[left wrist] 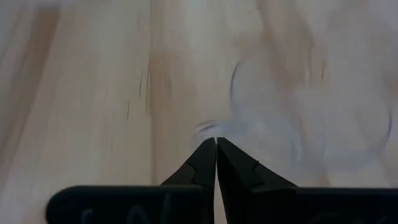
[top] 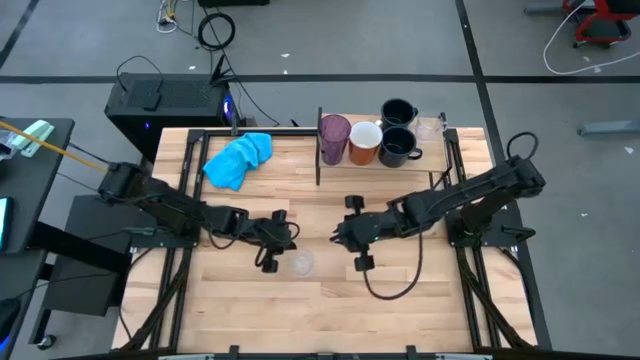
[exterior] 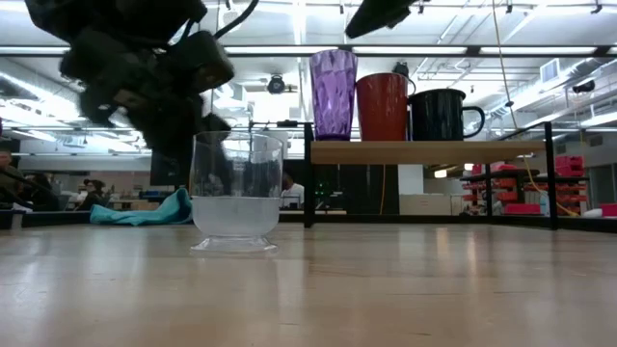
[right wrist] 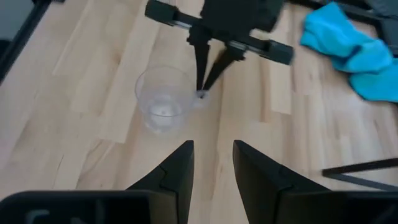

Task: Stack small to large cups/mugs on shelf
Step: Put the transparent mug on the shelf

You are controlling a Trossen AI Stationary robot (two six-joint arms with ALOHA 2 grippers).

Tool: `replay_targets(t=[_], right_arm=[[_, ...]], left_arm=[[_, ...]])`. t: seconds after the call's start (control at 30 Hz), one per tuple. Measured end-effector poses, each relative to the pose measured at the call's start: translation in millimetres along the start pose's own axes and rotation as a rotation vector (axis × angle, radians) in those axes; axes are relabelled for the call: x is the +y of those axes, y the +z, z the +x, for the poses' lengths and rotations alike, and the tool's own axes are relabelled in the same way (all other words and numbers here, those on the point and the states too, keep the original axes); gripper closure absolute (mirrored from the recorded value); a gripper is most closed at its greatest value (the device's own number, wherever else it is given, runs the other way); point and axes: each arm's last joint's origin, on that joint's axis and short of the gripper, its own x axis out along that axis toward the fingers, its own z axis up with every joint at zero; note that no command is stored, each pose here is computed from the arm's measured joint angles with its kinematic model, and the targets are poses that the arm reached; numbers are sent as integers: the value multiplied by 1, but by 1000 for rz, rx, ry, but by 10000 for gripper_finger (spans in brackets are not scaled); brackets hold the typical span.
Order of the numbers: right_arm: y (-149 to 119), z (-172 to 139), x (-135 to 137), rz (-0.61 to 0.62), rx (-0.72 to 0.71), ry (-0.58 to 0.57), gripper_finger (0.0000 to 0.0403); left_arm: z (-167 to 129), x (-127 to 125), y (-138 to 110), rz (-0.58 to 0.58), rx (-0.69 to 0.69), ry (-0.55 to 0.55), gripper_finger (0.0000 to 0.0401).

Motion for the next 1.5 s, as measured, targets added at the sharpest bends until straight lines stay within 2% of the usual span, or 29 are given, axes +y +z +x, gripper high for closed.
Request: replay_targets(t=[0.3, 0.57, 0.7, 1.03, 1.2, 1.4, 1.5], right_arm=[[0, 29, 9, -53, 15, 53, 285], [-4, 56, 10, -86, 36, 73, 284], [-7, 71, 2, -62, 55, 155, 283], [-8, 88, -1, -86, 32, 230, 283], [-8, 94, 16, -157, 15, 306, 283], [2, 101, 36, -195, -4, 341, 283], [7, 108, 42, -205, 36, 348, 284]], left_arm=[[19, -1, 6, 11, -138, -3, 386], [24, 0, 6, 14, -160, -23, 384], [17, -1, 11, 20, -178, -65, 382], [-6, 1, 13, 37, -108, -68, 387], [-15, 1, 14, 39, -92, -67, 378], [-20, 3, 15, 38, -81, -64, 388], [-21, 5, 17, 31, -85, -56, 392]])
